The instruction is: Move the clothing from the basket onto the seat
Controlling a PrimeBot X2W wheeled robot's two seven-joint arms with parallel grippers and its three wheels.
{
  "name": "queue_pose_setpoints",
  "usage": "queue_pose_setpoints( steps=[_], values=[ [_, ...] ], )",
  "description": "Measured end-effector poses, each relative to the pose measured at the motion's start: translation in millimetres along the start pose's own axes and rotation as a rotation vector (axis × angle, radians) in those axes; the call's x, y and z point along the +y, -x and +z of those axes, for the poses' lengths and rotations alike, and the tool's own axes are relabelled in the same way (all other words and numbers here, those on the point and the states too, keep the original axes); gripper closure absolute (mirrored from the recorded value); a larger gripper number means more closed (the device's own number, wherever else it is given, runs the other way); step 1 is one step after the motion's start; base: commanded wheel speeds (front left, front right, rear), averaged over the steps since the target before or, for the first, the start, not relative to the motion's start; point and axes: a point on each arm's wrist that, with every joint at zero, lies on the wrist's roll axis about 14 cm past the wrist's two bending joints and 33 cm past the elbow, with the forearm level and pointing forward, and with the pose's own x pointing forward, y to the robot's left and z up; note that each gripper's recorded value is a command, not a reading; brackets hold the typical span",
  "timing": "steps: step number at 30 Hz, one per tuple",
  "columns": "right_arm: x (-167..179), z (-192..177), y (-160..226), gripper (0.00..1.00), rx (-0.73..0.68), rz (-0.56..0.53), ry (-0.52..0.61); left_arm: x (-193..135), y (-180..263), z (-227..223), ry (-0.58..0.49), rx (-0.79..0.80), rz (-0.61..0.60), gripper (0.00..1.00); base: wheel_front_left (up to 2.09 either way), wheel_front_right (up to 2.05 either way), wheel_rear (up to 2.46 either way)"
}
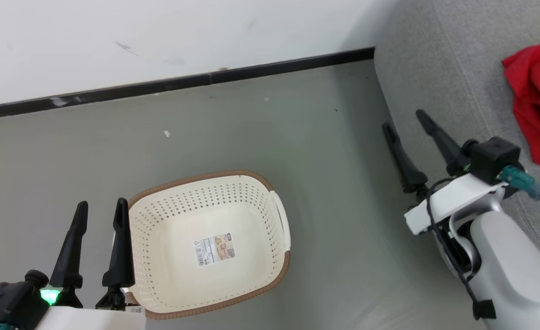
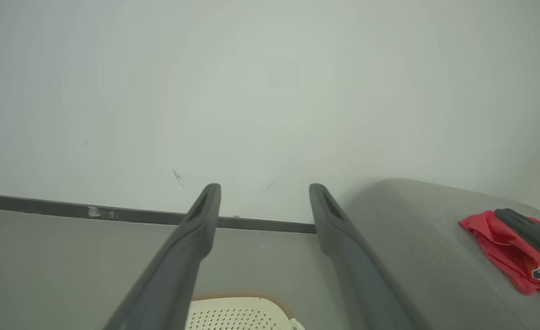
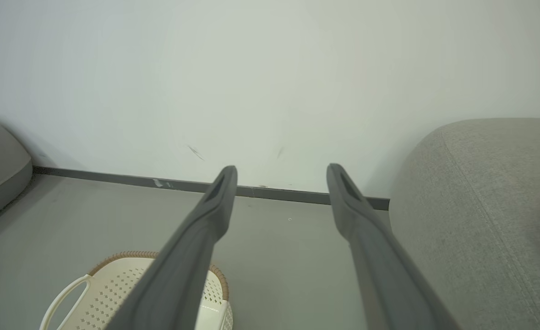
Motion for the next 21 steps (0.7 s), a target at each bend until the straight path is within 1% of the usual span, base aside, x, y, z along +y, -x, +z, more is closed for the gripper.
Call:
queue_pose_setpoints(
  steps=[6, 10, 14, 21],
  values=[
    [30.3, -6.2, 3.9, 0.00, 0.013, 0.051, -0.048, 27.3, 19.9, 6.2, -0.012, -0.009, 0.101, 0.00, 0.00, 0.00, 0.00],
    [43.6, -12.4, 11.4, 0.00, 0.033, 0.076, -0.056, 36.6, 31.8, 12.7, -0.019, -0.024, 0.132, 0.00, 0.00, 0.00, 0.00],
    [54.8, -23.0, 23.5, 0.00, 0.067, 0.089, -0.077, 41.4, 43.6, 15.9, -0.022, -0.028, 0.147, 0.00, 0.00, 0.00, 0.00],
    [64.2, -23.5, 36.8, 0.00, 0.070, 0.083, -0.110, 34.0, 58.8, 23.2, -0.021, -0.047, 0.108, 0.00, 0.00, 0.00, 0.00]
  ],
)
